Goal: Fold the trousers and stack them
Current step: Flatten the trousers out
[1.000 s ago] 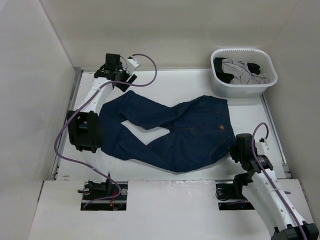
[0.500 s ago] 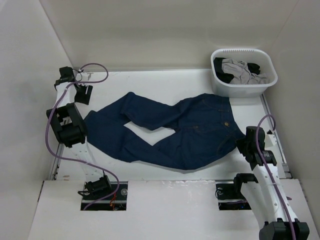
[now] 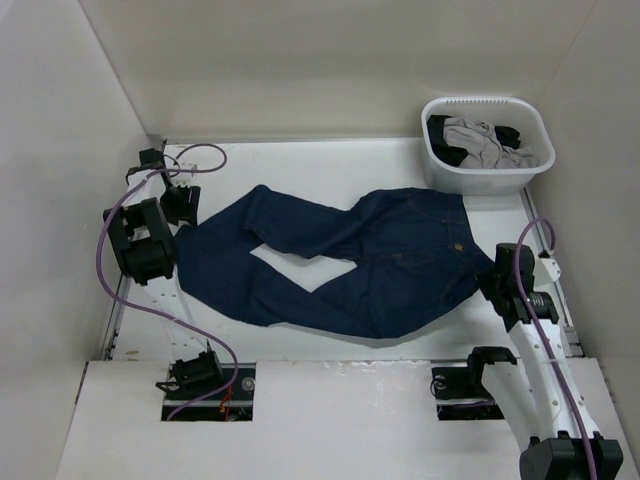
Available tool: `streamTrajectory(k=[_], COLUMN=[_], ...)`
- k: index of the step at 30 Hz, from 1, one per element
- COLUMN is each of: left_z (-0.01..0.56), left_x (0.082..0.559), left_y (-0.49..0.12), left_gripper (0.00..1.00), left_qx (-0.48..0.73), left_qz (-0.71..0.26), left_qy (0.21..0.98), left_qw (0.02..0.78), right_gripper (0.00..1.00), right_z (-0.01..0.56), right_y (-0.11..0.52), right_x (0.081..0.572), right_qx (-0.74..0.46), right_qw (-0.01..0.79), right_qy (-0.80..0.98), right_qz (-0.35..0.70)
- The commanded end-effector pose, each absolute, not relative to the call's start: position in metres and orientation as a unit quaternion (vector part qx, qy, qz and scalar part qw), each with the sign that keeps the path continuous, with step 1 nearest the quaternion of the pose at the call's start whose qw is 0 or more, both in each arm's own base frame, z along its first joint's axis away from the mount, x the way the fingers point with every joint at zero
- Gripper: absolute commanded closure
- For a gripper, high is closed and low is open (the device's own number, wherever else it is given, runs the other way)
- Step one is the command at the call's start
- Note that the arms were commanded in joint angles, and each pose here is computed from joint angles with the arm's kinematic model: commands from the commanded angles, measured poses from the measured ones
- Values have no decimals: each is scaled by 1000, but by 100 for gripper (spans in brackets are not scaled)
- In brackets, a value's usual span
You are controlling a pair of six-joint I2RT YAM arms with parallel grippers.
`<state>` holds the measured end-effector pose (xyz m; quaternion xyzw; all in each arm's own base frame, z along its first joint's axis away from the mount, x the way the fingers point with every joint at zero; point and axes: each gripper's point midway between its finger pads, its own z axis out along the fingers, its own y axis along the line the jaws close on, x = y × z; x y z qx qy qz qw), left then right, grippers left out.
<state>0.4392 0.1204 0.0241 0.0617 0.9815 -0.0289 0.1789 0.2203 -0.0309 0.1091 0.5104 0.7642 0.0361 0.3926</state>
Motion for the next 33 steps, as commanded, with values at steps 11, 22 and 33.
streamTrajectory(k=[11, 22, 33], left_z=[49, 246, 301], left_x=[429, 519, 450], left_y=[125, 185, 187], left_gripper=[100, 100, 100], left_qx=[85, 75, 108], left_qz=[-38, 117, 164], left_qy=[975, 878, 830], left_qw=[201, 458, 523], right_gripper=[100, 100, 100], right_z=[115, 167, 174], right_y=[-39, -51, -57], right_x=[238, 314, 295], right_qx=[547, 551, 538], right_qw=[408, 463, 485], right_qy=[730, 685, 681], right_qz=[45, 115, 111])
